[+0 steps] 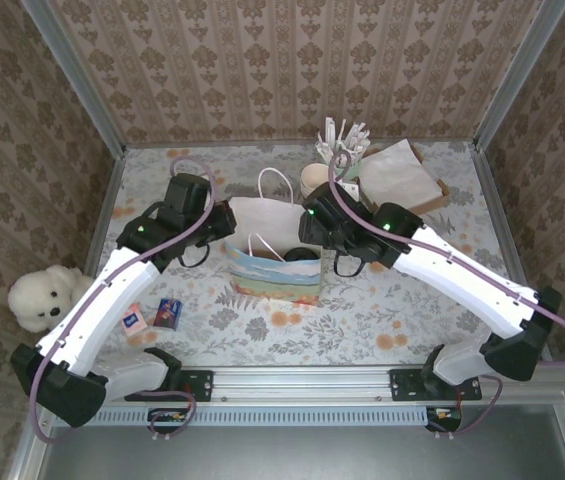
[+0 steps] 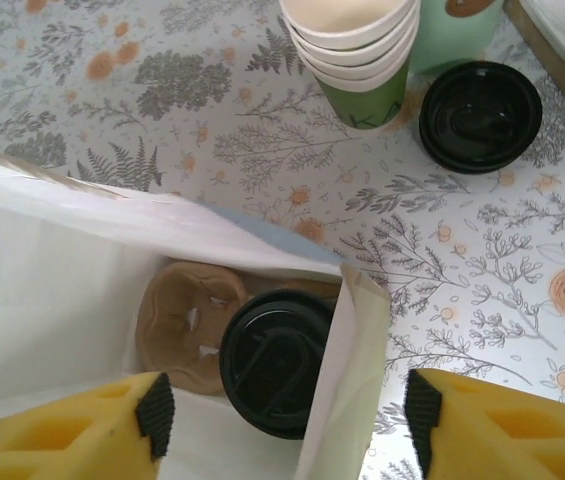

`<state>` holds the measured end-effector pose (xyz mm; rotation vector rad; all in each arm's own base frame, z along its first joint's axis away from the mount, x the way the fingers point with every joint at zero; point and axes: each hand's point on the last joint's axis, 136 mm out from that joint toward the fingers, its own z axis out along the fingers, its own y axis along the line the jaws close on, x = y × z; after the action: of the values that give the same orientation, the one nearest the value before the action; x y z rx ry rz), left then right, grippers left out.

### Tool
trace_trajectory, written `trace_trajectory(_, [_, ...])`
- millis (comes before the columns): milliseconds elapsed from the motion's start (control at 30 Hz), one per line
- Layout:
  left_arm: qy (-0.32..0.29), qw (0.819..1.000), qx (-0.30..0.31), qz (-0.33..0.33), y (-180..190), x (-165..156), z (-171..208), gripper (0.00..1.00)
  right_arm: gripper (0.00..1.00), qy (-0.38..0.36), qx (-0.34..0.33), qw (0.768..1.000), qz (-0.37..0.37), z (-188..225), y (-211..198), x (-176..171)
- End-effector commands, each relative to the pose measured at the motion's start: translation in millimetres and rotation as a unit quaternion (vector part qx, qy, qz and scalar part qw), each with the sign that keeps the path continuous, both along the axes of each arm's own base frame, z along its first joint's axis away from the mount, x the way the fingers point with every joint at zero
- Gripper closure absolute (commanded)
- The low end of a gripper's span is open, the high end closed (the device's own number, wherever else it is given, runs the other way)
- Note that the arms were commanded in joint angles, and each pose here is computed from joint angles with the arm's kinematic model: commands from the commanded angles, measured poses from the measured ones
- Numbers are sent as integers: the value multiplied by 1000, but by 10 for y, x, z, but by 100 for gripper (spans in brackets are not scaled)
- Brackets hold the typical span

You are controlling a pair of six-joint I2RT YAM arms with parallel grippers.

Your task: Pack the takeout coffee

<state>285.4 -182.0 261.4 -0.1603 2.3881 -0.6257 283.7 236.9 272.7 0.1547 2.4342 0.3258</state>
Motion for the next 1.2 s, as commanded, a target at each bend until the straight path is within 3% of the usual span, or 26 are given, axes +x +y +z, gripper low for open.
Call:
trace_trajectory(0, [-3,997,-19,70,61,78,45,100,42,14,-21,999,26,-3,22,-2])
trace_trajectory(233, [-1,995,-25,94,4,110,26,100,80,-2,-45,999,29,57,-57,110])
trace_trajectory(400, [-19,996,-24,79,-66,195,133,100,92,-10,-58,997,40,95,-112,271])
trace_trajectory(833, [-3,998,-14,64,-214,435,96,100,95,27,-60,997,51,-103,-333,721])
trace_trajectory(1167, [-28,997,-19,70,-63,479,268,83,91,31,-51,995,76,-88,-246,918])
